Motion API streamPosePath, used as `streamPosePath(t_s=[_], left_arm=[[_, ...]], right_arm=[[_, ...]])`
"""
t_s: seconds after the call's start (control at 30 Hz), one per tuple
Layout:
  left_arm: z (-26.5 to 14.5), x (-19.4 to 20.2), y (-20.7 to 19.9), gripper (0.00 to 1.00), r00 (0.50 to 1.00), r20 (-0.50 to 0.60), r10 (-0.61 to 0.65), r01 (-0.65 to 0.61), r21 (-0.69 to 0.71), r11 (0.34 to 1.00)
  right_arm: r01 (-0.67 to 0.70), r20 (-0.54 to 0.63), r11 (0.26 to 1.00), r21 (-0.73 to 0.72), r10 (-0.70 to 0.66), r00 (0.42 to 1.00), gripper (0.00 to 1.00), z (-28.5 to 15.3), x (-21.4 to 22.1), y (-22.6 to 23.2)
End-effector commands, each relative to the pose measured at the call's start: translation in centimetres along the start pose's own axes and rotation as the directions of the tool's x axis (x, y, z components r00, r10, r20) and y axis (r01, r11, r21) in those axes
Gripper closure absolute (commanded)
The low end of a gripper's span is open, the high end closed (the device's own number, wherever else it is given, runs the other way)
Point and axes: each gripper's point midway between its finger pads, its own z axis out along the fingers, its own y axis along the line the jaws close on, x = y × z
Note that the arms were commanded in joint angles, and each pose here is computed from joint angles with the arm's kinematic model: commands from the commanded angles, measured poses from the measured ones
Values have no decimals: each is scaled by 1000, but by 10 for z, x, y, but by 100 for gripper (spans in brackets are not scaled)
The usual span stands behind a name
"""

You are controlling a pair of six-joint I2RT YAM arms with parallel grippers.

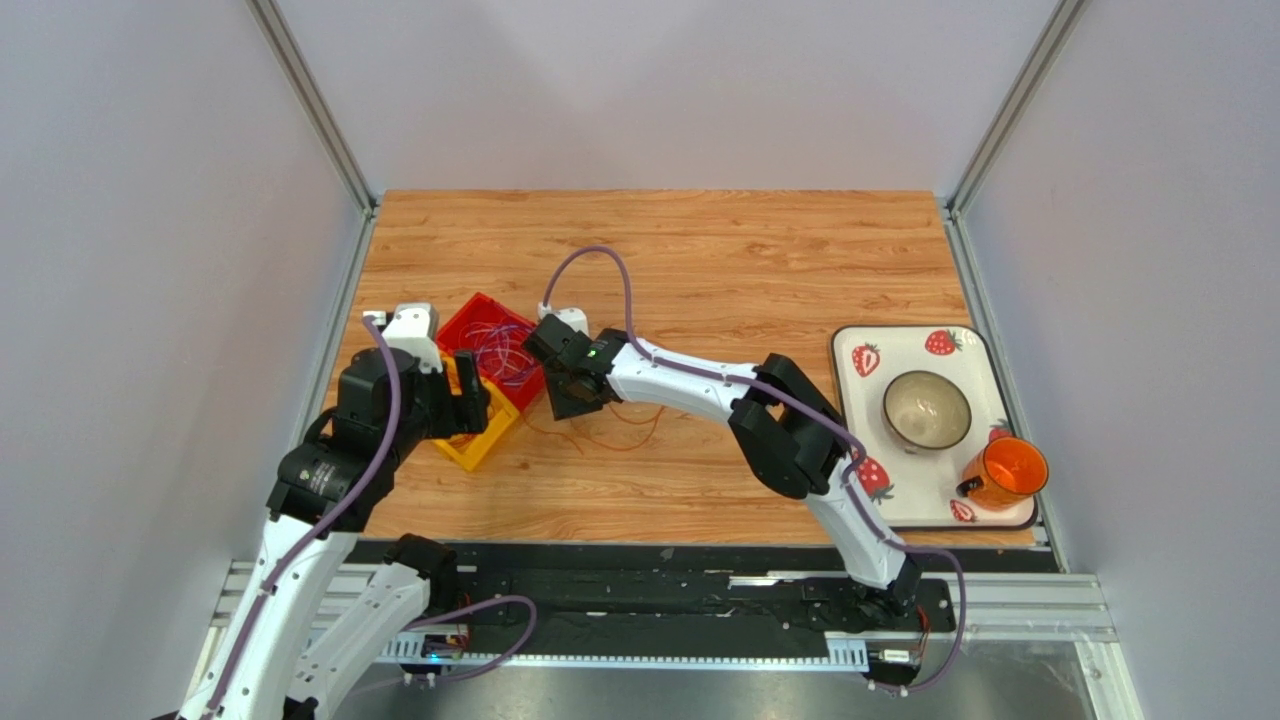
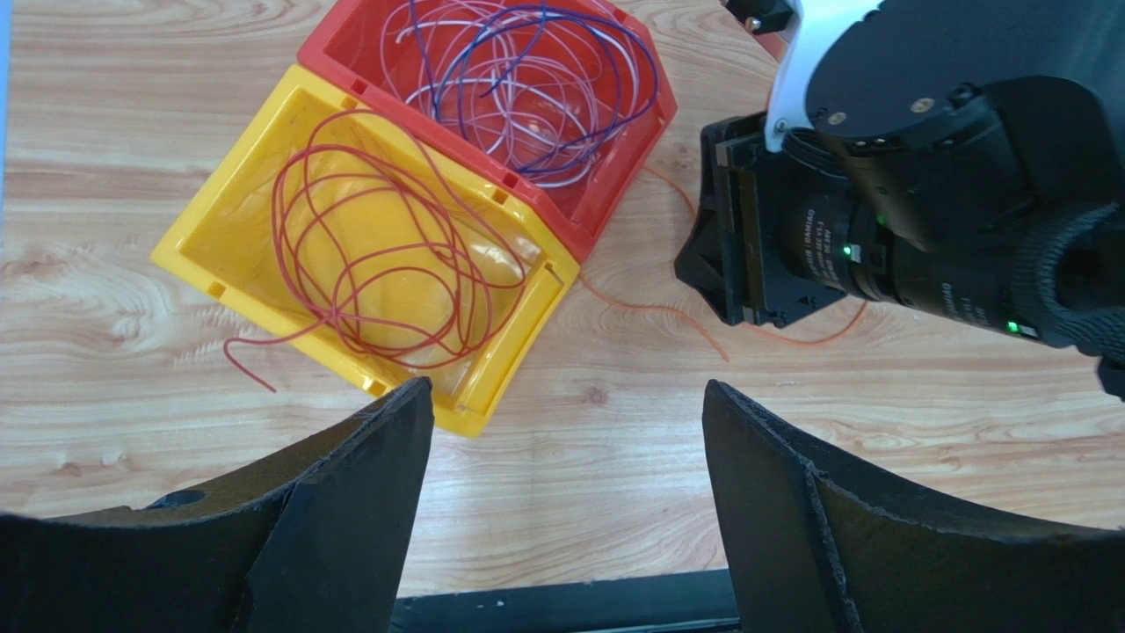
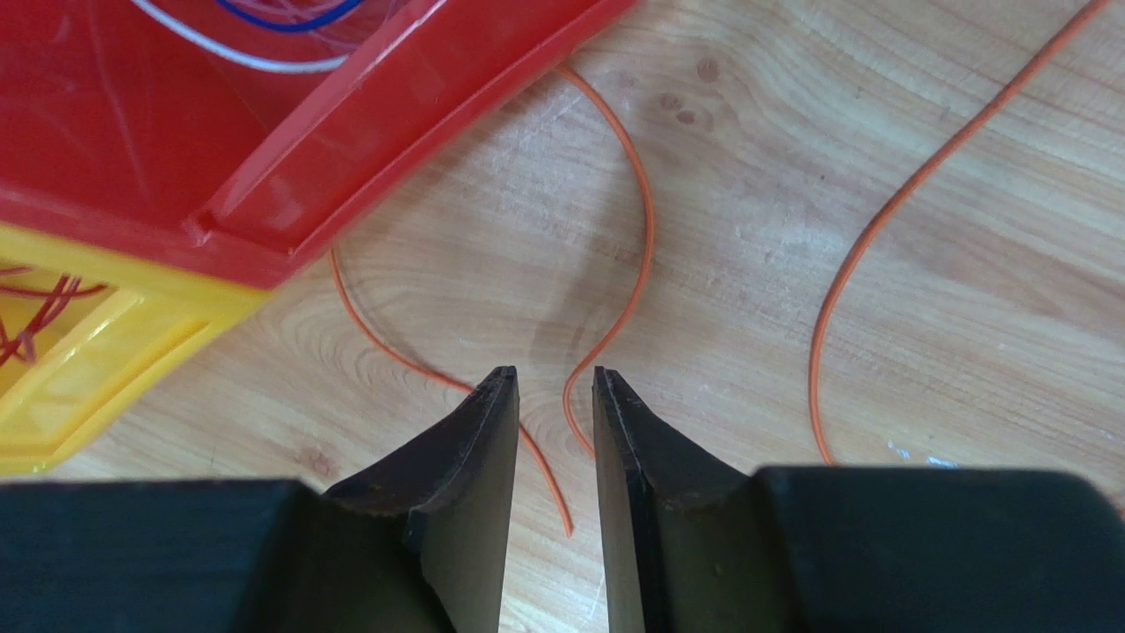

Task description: Untangle the cables

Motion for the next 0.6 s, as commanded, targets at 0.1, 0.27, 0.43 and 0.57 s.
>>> streamPosePath(t_s=[0.1, 0.27, 0.43, 0.57], left_arm=[[3, -6, -4, 17, 1000, 21, -5, 5, 17, 1000], [3, -6, -5, 18, 1000, 22, -4, 3, 20, 1000], [3, -5, -5, 18, 1000, 20, -4, 3, 20, 1000], [3, -5, -4, 18, 1000, 20, -5, 5, 17, 1000]], right_arm=[[-27, 21, 995, 94, 25, 999, 68, 7, -12, -7], [-19, 19, 992, 128, 16, 1000, 68, 8, -8, -11], [-16, -3, 991, 133, 17, 1000, 71, 15, 1, -13], [-18, -7, 992, 127, 19, 1000, 82, 15, 4, -11]])
